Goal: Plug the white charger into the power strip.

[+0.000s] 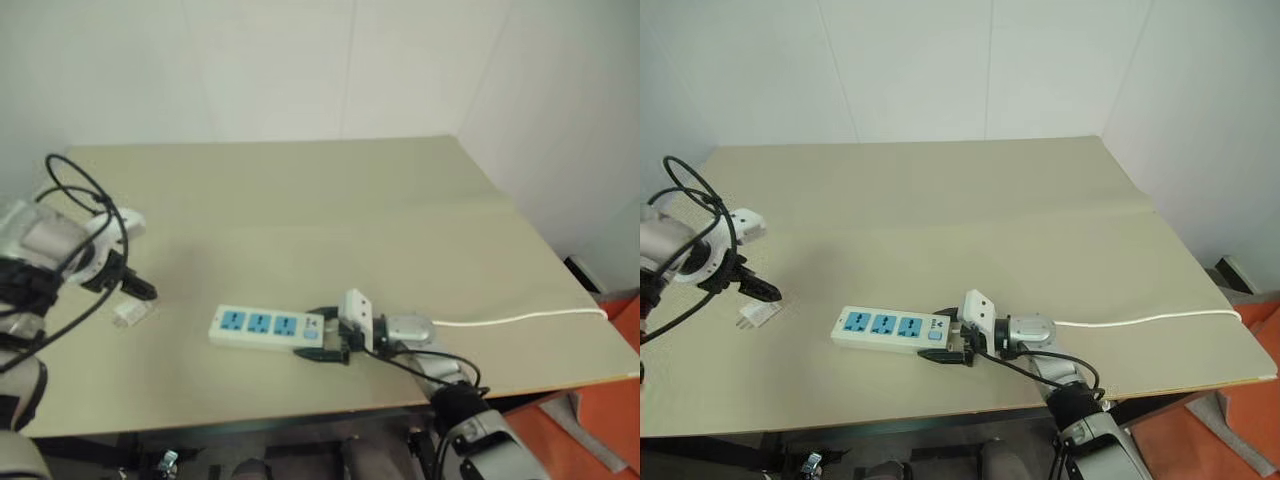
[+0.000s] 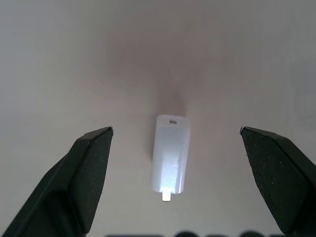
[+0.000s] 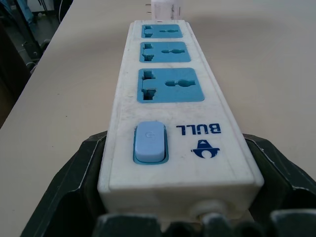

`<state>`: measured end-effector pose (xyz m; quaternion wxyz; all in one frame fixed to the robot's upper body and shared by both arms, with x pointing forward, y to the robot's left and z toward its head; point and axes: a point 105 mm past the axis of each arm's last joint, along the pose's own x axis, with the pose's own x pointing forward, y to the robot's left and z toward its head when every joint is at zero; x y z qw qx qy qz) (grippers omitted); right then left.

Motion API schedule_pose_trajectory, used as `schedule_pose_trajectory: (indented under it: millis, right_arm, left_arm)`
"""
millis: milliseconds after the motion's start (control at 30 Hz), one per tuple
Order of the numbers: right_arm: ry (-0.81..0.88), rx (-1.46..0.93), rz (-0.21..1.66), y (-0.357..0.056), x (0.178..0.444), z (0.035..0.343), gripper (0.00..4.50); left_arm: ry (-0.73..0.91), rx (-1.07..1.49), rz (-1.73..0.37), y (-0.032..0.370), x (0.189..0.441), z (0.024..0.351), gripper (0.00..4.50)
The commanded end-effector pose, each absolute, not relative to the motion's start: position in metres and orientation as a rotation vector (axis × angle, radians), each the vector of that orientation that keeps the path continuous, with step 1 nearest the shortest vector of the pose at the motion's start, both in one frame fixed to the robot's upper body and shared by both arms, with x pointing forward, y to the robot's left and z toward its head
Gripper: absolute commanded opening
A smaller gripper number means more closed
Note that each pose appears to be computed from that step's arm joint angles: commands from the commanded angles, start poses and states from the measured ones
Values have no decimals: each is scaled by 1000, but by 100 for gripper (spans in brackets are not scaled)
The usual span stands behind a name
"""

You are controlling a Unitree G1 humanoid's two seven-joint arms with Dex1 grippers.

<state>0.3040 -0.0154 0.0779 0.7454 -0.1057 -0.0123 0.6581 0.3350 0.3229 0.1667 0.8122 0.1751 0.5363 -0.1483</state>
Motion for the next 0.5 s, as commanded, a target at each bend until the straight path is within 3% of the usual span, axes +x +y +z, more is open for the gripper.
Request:
schedule_pose_trajectory:
  millis: [33, 500]
  right_arm:
    - [-2, -216, 1459, -11, 297, 71, 341]
    - [-1, -193, 1419, -10, 296, 72, 341]
  left_arm:
    - [1172, 416, -320, 327, 336, 168, 450]
    - [1241, 522, -337, 328, 357, 136, 450]
